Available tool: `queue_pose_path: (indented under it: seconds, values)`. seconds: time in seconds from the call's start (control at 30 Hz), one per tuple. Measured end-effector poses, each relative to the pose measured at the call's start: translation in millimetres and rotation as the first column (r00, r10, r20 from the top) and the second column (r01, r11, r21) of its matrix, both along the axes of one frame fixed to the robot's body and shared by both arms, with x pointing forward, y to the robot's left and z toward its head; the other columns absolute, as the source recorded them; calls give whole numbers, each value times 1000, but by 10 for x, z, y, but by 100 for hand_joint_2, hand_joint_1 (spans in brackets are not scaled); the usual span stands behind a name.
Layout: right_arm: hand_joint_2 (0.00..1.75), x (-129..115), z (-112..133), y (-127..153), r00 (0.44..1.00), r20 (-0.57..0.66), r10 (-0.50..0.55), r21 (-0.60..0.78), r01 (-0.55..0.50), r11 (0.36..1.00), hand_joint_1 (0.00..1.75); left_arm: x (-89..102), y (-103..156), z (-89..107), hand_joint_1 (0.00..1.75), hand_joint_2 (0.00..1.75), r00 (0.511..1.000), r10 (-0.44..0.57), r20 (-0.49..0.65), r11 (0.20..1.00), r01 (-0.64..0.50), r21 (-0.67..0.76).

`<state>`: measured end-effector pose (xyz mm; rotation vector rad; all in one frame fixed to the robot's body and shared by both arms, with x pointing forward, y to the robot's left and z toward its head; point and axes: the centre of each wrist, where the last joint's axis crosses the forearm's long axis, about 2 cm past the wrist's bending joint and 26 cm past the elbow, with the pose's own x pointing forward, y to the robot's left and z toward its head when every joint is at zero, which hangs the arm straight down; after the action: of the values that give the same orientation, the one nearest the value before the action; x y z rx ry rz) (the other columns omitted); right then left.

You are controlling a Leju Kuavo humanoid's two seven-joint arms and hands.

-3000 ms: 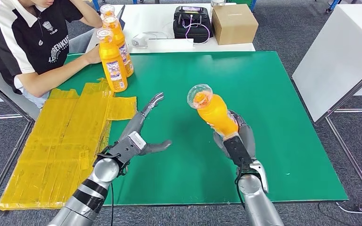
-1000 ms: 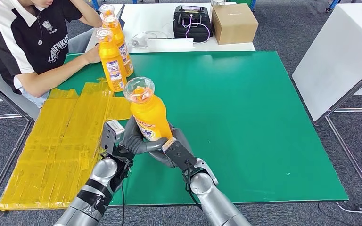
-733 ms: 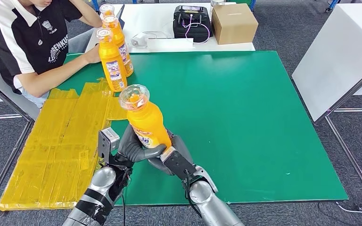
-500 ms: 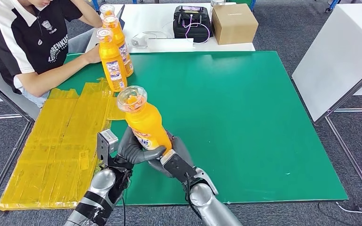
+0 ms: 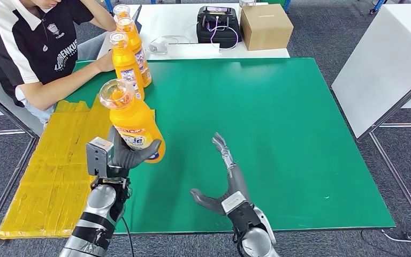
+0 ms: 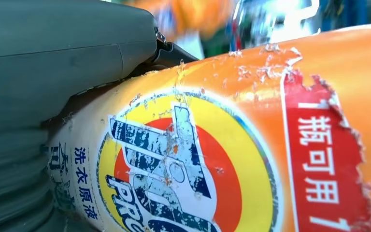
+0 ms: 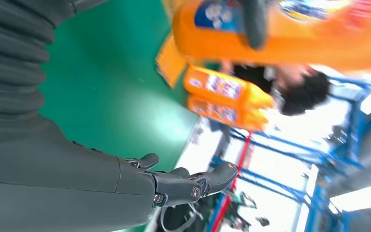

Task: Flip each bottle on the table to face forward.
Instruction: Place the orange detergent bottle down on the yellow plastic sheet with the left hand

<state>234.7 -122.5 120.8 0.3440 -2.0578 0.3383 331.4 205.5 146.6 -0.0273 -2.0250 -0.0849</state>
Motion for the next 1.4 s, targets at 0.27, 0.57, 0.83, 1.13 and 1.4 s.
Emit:
queue_pose_path:
  seconds: [0.27,0.57,0.83,1.13,1.4]
  values:
    - [175,16,176,-161,997,75,-25,55,21,998,0,419,597,289,175,175,925,308,221,778,-379,502]
    - [175,23,202,-196,996,88,-28,56,23,998,0,500,748,268,175,175,918,329,222,740,-397,543]
    - [175,34,211,-214,995,95,-31,83,23,996,0,688,884,321,175,175,898,346,270,407,-403,820]
    - [175,130,268,-416,989,124,-85,133,68,989,0,1099,1683,280,175,175,924,284,-257,20,263,965]
    - [175,174,278,-446,988,132,-83,126,66,990,0,1092,1915,291,175,175,896,267,-356,3,369,930]
